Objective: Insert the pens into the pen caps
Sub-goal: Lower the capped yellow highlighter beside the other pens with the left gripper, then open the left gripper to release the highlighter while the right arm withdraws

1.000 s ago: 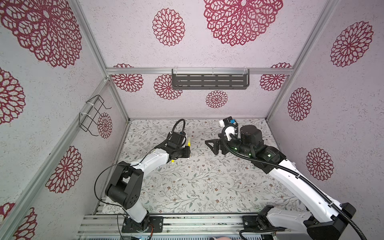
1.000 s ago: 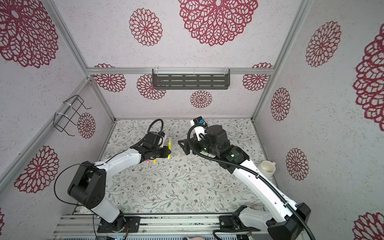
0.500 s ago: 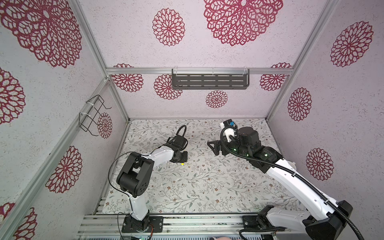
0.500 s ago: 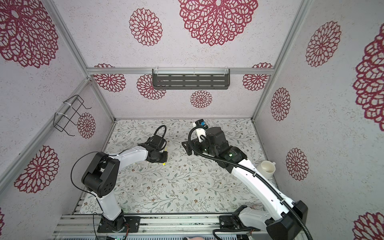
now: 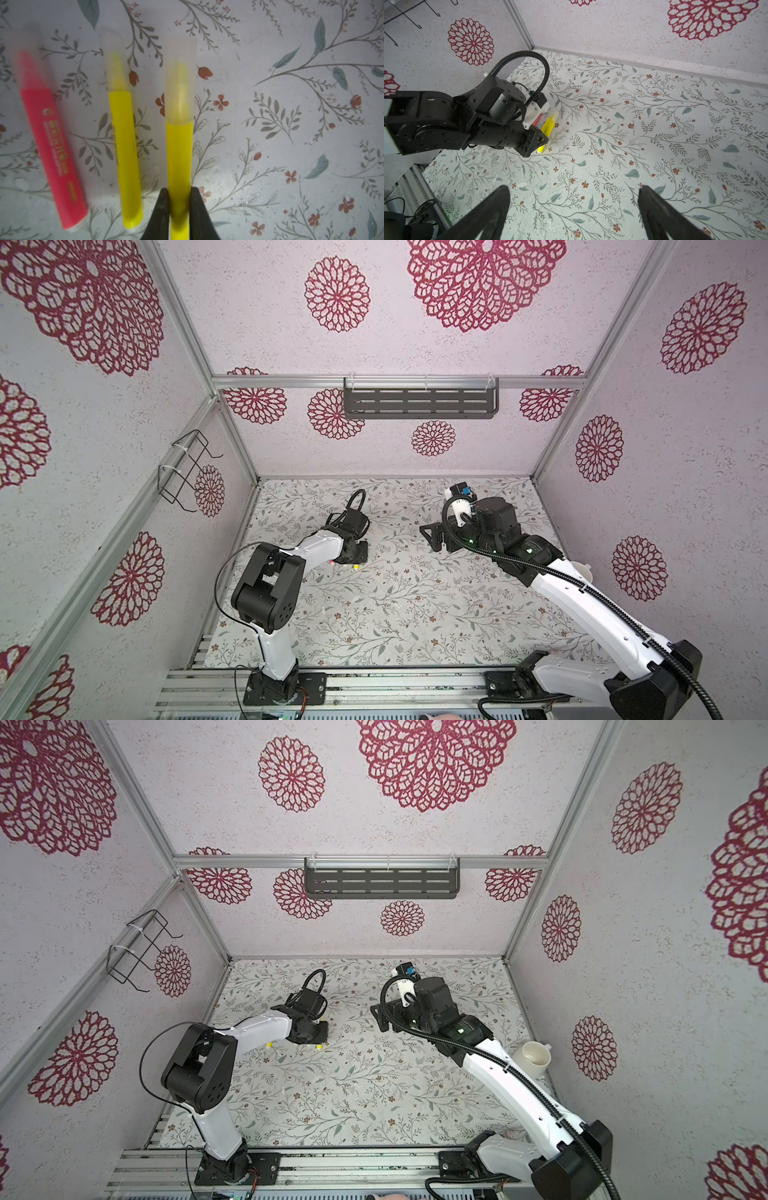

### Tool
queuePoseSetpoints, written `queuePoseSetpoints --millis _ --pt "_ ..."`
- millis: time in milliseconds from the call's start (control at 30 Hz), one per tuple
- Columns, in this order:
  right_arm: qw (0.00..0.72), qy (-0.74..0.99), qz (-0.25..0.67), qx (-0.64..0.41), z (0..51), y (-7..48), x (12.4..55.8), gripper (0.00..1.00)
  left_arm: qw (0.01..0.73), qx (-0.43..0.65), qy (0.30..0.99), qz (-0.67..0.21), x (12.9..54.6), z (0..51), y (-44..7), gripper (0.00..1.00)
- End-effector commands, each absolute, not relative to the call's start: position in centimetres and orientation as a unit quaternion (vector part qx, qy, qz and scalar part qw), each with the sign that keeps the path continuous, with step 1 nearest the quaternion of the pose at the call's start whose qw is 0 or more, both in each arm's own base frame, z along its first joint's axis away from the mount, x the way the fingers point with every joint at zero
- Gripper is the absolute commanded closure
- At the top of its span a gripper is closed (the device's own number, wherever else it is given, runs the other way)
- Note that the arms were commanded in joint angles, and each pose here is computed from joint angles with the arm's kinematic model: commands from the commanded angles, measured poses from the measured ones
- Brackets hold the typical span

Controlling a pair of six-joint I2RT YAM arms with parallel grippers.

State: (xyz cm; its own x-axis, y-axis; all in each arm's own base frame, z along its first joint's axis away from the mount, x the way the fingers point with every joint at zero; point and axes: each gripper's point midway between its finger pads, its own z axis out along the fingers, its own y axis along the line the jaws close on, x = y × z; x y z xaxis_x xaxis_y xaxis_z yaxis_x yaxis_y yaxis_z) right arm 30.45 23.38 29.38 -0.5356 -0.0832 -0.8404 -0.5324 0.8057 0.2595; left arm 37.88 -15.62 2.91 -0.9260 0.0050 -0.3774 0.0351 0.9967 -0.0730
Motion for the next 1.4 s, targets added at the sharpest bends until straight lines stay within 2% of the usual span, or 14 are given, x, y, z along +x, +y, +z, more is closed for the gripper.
queuePoseSetpoints --millis 0,133,200,400,733,1100,1367 --pt "0.467 0.826 0.264 -0.174 31.2 23.3 30.7 0.01 0.210 0.007 0.977 -0.034 38.8 4.1 -15.0 0.89" --pt "0.470 0.825 0.264 -0.172 31.3 23.2 30.7 0.01 0.217 0.007 0.976 -0.028 38.9 4.7 -14.8 0.64" --pt "0.472 0.824 0.265 -0.171 31.5 23.2 30.7 0.01 0.227 0.004 0.974 -0.024 39.1 5.4 -14.6 0.58" --pt "0.474 0.825 0.256 -0.170 31.5 22.6 30.7 0.01 0.272 0.000 0.962 -0.032 39.5 9.0 -14.3 0.52" --pt "0.501 0.826 0.222 -0.132 31.7 20.2 31.6 0.01 0.422 -0.008 0.903 -0.075 39.4 18.2 -13.7 0.49" --pt "0.567 0.817 0.105 -0.011 32.3 12.8 34.5 0.01 0.540 -0.038 0.841 0.006 38.5 25.6 -9.2 0.43" --pt "0.650 0.756 0.068 0.028 34.1 8.9 33.7 0.01 0.587 -0.074 0.805 0.050 37.3 28.3 -6.4 0.39"
